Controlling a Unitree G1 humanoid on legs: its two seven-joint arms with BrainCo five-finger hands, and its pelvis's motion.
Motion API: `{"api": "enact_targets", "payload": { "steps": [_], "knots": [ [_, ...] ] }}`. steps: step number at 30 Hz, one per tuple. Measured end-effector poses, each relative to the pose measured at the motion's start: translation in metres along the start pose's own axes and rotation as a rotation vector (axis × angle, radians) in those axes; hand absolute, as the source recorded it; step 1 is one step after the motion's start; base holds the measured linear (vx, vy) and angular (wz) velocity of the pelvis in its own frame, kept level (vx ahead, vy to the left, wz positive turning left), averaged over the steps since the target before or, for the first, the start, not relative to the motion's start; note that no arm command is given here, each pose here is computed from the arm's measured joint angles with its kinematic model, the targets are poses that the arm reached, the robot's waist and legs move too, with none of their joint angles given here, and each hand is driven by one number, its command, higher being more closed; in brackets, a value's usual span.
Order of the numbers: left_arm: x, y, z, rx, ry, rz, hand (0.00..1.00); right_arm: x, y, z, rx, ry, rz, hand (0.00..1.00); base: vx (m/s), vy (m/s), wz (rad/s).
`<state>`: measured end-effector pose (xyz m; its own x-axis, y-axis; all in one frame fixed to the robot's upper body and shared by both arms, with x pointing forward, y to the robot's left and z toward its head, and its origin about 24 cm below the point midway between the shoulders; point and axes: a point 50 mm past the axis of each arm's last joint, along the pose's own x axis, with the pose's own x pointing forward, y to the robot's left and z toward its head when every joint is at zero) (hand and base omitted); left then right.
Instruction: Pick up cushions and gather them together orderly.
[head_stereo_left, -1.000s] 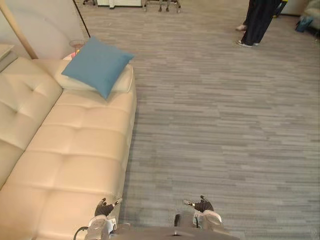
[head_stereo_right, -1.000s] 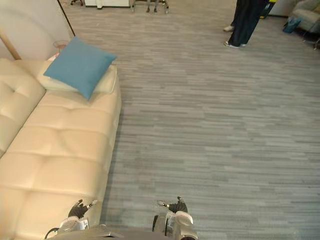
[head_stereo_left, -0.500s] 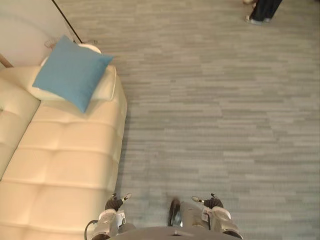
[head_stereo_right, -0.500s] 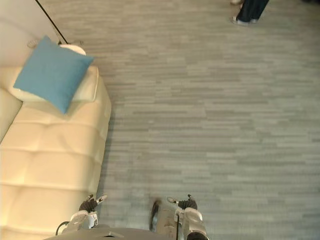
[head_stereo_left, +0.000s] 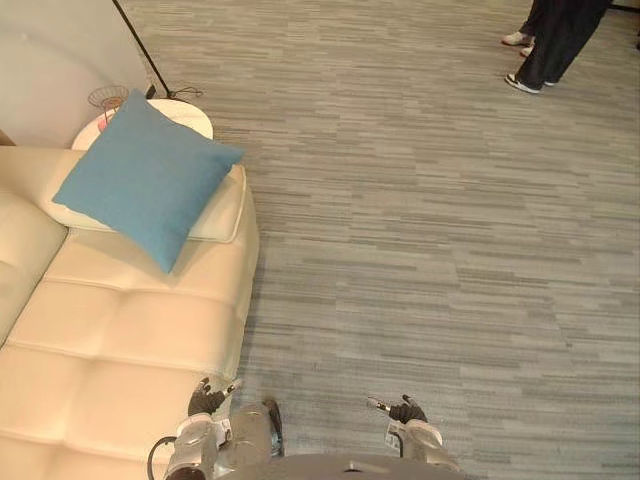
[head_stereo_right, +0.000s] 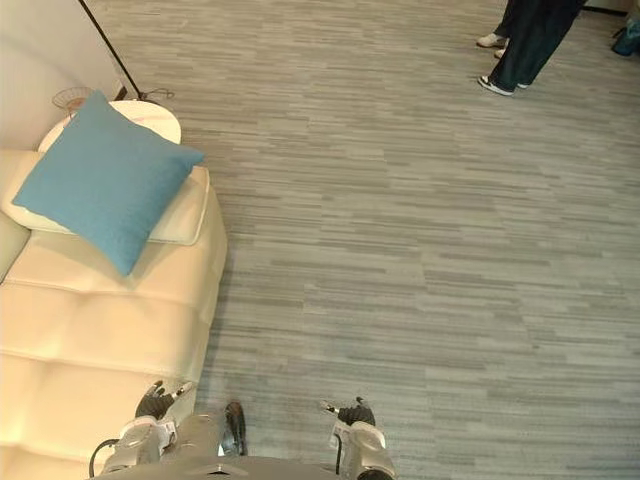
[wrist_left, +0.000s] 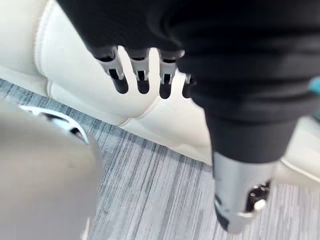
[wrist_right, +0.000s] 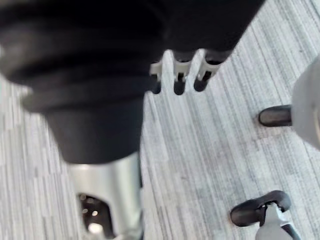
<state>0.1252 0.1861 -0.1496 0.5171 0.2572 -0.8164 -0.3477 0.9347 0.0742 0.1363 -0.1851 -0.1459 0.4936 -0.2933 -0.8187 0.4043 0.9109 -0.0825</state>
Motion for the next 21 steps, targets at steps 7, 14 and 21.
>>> {"api": "enact_targets", "payload": {
  "steps": [7, 14, 21],
  "knots": [
    [0.0, 0.0, -0.004, 0.05, 0.025, -0.017, 0.0, 0.0, -0.005, 0.002, -0.016, -0.025, 0.001, 0.0, 0.37, 0.015, 0.32],
    [0.0, -0.005, -0.006, 0.042, 0.041, -0.022, 0.0, 0.001, -0.016, 0.004, -0.021, -0.033, -0.025, 0.0, 0.32, -0.271, 0.68],
    [-0.004, -0.006, -0.015, -0.038, 0.066, -0.004, 0.0, 0.003, -0.027, 0.004, -0.052, -0.022, -0.047, 0.0, 0.35, -0.239, 0.32]
  ]
}}
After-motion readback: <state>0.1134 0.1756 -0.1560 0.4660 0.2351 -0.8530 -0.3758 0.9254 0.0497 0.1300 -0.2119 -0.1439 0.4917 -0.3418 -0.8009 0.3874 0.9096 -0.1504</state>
